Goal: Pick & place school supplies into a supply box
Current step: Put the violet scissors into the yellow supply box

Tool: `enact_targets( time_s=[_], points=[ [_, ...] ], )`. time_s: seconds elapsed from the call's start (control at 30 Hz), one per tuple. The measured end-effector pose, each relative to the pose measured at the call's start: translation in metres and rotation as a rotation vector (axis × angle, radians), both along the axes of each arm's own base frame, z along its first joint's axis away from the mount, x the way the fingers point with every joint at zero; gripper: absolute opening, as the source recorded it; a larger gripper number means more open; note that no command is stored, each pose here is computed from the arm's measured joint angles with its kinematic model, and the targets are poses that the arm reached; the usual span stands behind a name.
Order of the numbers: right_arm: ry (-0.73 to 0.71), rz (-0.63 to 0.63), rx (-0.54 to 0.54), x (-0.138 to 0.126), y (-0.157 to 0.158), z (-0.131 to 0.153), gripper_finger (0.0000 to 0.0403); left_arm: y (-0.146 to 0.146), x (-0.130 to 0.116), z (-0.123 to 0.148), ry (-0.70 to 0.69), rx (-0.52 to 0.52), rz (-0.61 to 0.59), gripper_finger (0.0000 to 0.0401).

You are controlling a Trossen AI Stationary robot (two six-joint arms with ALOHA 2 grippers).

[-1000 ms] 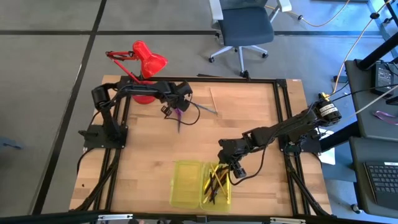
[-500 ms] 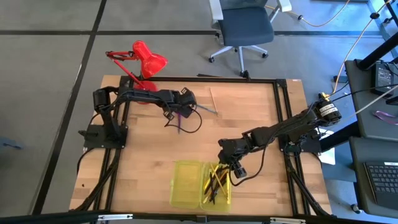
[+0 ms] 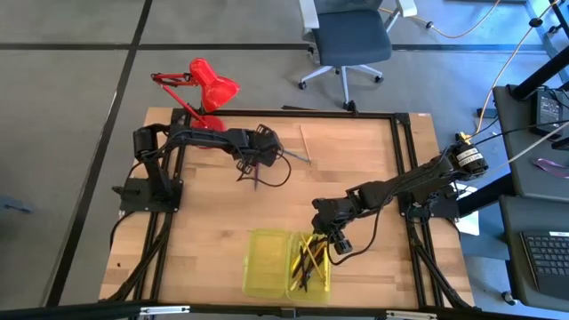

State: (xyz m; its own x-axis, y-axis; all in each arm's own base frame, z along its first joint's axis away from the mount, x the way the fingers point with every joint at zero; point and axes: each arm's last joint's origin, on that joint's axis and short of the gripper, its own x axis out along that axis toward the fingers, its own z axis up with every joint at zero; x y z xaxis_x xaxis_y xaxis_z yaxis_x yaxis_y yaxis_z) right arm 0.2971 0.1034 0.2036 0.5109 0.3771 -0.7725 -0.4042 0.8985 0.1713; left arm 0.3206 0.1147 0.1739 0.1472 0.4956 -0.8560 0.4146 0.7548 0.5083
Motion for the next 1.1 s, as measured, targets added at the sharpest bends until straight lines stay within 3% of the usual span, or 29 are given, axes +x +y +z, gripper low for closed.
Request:
enact_targets(
  time_s=[0.07,0.47,0.57,0.67,0.73,1.1],
  points=[
    [-0.001,0.001,-0.001,0.000,0.000,0.000,0.0153,-0.004,0.000,0.000,-0.016,0.002,0.057,0.0234],
    [-0.005,0.010,-0.007,0.000,0.000,0.000,0.0153,-0.005,-0.001,0.001,-0.007,0.101,0.120,0.0241],
    [-0.011,0.022,-0.015,0.000,0.000,0.000,0.0153,-0.005,-0.003,-0.001,0.022,0.023,0.073,0.0242],
    [-0.010,0.021,-0.014,0.000,0.000,0.000,0.0153,0.002,-0.008,-0.004,0.048,-0.187,-0.083,0.0241],
    [-0.008,0.017,-0.011,0.000,0.000,0.000,0.0153,0.008,-0.011,-0.005,0.035,-0.265,-0.134,0.0239],
    [-0.009,-0.010,-0.018,0.000,-0.001,0.000,0.0153,0.037,-0.026,-0.005,0.099,-0.259,-0.206,0.0238]
  ],
)
